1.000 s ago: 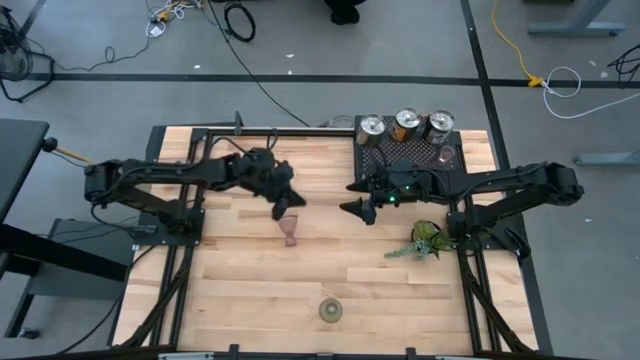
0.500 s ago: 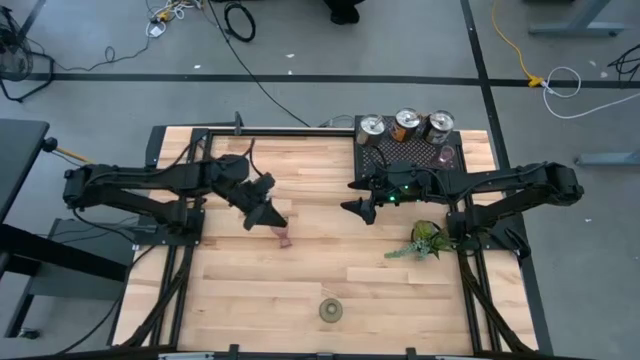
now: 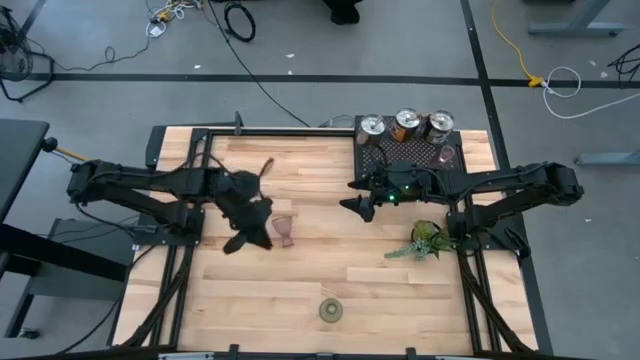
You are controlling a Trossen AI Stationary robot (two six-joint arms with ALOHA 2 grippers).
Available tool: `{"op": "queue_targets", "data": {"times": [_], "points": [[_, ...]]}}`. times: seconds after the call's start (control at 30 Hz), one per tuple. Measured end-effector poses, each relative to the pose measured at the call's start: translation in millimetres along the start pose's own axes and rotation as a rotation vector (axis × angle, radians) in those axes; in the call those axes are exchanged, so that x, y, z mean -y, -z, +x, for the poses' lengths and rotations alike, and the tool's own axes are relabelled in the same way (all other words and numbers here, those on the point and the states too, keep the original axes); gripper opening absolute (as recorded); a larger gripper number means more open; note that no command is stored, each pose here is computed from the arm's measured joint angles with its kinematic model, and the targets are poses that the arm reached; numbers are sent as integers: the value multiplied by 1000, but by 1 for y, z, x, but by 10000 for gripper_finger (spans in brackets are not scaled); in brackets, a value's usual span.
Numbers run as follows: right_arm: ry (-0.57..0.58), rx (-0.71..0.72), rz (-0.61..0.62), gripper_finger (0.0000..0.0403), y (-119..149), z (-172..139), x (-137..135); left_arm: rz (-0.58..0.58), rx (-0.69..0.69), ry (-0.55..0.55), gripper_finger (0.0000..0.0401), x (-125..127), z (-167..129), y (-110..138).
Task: Pick & Place candle stick holders
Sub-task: Put the pink candle holder on the shelf aligned with the pink candle holder
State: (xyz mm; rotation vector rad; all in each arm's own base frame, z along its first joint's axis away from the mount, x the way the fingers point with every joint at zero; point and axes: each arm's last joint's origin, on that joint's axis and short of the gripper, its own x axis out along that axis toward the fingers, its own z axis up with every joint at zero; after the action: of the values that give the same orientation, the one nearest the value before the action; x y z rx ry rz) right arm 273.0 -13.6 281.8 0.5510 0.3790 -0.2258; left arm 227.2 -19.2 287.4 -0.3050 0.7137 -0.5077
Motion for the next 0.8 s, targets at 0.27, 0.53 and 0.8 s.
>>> {"op": "queue_targets", "data": {"times": [0.27, 0.53, 0.8], "points": [[132, 112, 157, 396, -4, 0, 4, 706, -523, -328, 68, 9, -4, -12], [145, 113, 201, 396, -3, -1, 4, 1037, -641, -336, 154, 6, 20, -19], [145, 115, 194, 396, -3, -1, 4, 1156, -576, -367, 248, -10, 54, -31]]}}
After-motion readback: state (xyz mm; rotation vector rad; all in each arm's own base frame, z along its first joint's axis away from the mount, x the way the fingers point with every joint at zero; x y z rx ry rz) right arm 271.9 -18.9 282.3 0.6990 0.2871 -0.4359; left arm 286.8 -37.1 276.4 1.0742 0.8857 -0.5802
